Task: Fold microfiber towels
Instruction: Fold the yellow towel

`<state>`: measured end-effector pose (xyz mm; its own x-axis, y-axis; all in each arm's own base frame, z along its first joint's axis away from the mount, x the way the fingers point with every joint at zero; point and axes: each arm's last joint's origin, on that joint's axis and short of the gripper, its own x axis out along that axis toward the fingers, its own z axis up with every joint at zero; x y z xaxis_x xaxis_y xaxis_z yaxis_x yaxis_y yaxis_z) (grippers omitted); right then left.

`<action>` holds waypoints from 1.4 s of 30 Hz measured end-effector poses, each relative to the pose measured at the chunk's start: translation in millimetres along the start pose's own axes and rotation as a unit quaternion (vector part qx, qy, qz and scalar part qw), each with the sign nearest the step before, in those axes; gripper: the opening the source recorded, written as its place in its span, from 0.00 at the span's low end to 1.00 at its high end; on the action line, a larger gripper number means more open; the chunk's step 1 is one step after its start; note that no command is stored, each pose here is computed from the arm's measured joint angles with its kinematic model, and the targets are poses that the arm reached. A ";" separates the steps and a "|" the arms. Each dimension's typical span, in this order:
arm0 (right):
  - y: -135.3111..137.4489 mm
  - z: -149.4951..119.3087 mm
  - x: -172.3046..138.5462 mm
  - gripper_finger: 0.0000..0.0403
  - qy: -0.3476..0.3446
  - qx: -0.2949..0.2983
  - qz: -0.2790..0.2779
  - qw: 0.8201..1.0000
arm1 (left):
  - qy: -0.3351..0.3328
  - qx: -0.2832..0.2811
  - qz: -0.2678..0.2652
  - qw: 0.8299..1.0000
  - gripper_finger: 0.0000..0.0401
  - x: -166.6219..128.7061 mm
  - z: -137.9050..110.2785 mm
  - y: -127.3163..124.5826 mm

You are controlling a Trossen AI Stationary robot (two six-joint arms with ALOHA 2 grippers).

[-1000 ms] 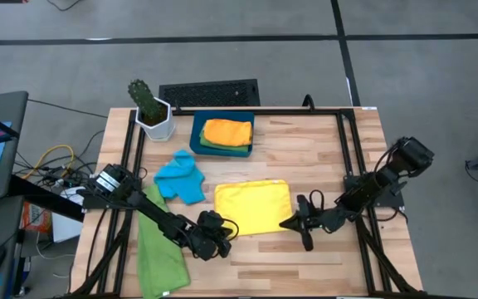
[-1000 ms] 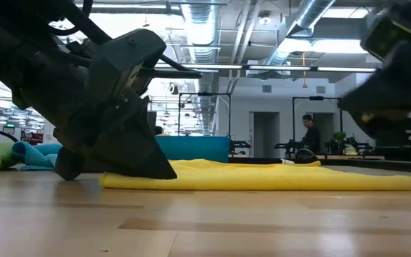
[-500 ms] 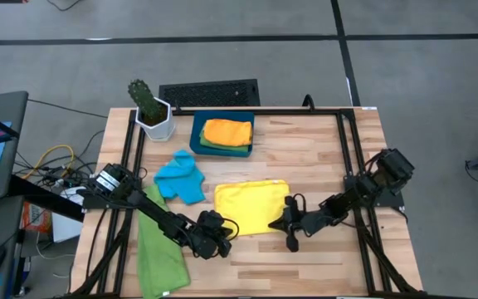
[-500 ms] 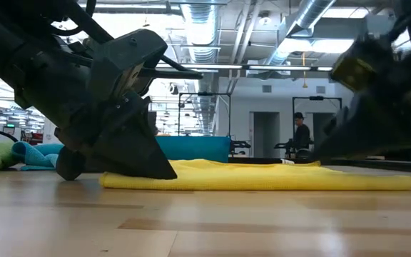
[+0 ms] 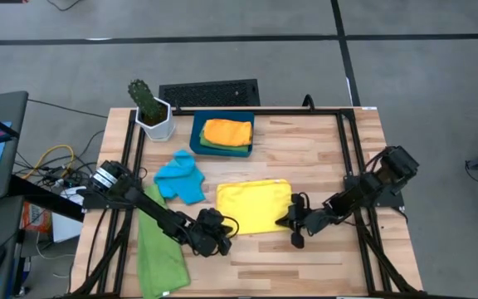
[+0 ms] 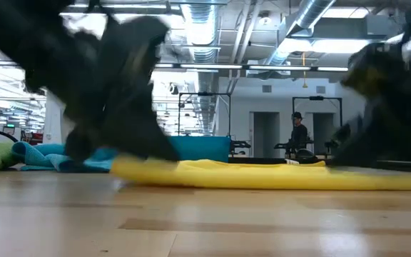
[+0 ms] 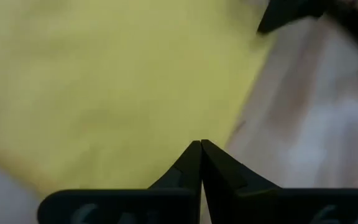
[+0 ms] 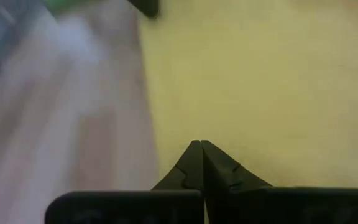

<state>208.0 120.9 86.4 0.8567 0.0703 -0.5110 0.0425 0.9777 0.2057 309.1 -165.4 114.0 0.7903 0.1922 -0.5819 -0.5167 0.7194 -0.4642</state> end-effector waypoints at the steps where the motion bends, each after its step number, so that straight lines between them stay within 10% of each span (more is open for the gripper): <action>1: 2.4 7.1 -3.6 0.05 -0.018 0.002 0.006 1.000 | -0.010 0.002 -0.008 1.000 0.00 -4.9 5.9 -3.9; 29: 17.7 -41.5 -12.5 0.04 0.041 0.036 -0.046 0.997 | 0.005 -0.018 0.020 1.000 0.00 10.5 -29.8 5.9; 42: 21.0 14.1 -53.8 0.05 -0.021 -0.032 -0.003 0.999 | 0.003 0.019 0.029 0.999 0.00 -16.3 29.6 2.9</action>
<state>170.1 134.9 130.0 0.8772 0.0583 -0.4765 0.0151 0.9888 0.1486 304.5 -146.7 142.0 0.7574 0.2298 -0.6112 -0.5483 0.7321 -0.4042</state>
